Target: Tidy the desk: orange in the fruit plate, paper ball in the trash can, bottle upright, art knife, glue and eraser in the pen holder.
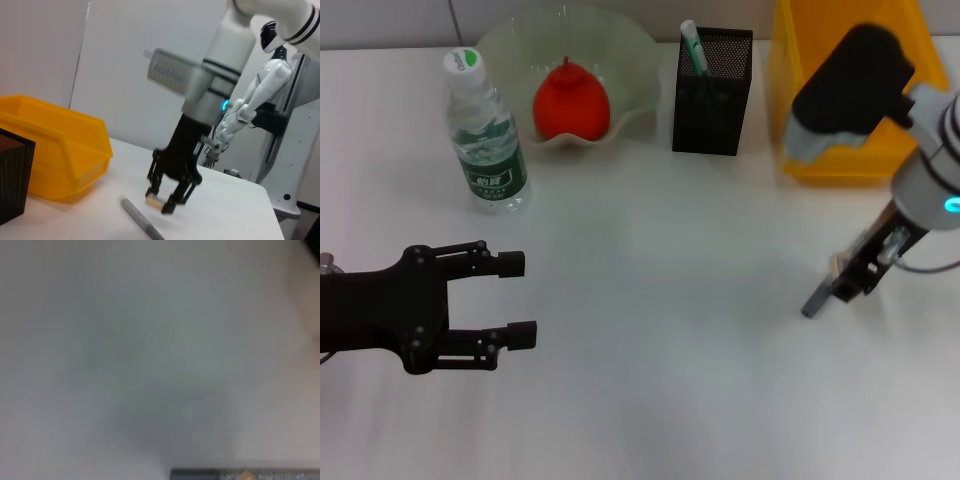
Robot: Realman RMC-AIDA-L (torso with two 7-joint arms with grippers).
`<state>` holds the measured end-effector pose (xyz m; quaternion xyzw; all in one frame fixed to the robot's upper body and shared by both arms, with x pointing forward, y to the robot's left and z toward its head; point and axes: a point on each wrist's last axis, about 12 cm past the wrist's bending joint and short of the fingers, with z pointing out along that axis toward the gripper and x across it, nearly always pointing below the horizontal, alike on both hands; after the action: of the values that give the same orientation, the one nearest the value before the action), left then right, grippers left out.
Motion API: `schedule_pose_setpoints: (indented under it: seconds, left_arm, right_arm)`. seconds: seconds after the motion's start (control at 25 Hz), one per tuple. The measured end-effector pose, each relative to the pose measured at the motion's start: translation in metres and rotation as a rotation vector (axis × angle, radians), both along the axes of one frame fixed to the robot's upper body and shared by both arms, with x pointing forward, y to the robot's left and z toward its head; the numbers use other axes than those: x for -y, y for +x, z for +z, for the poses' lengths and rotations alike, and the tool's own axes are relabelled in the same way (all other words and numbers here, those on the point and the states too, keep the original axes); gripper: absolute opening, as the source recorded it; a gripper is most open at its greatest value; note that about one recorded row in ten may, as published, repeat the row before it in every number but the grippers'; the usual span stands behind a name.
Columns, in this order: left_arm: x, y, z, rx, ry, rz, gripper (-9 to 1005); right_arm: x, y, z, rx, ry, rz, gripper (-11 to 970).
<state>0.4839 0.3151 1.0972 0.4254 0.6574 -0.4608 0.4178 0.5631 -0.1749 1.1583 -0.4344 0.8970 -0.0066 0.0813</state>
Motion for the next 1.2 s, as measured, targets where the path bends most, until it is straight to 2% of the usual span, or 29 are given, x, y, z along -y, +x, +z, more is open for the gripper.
schedule_pose_setpoints:
  seconds: [0.12,0.16,0.2,0.24,0.32,0.36,0.4,0.56,0.76,1.2]
  left_arm:
    - [0.000,-0.001,-0.001,-0.002,0.000,0.002,816]
    - [0.000,-0.001,-0.001,-0.004,0.000,0.004,816]
    - [0.000,-0.001,-0.001,-0.004,0.000,0.004,816]
    - [0.000,-0.001,-0.001,-0.004,0.000,0.004,816]
    - [0.000,-0.002,-0.001,-0.001,0.000,0.004,816]
    - [0.000,-0.002,-0.001,0.001,-0.001,0.004,816]
    - [0.000,-0.002,-0.001,0.001,-0.001,0.004,816]
    - [0.001,-0.001,-0.002,0.004,-0.004,0.002,816]
    - [0.002,-0.001,-0.002,0.005,-0.005,0.005,815]
    - [0.004,0.000,-0.003,0.009,-0.011,0.017,815]
  right_arm:
    - [0.002,-0.001,0.022,0.059,0.028,-0.003,468]
    - [0.005,-0.001,0.035,0.107,0.041,-0.014,468]
    - [0.005,-0.001,0.035,0.107,0.041,-0.014,468]
    - [0.008,0.001,0.049,0.178,0.058,-0.029,468]
    - [0.009,0.002,0.053,0.211,0.069,-0.035,467]
    - [0.011,0.006,0.061,0.285,0.102,-0.048,467]
    - [0.011,0.006,0.061,0.285,0.102,-0.048,467]
    - [0.006,0.020,0.066,0.438,0.186,-0.055,467]
    - [-0.003,0.032,0.063,0.551,0.270,-0.046,468]
    - [-0.013,0.059,0.039,0.654,0.330,-0.051,466]
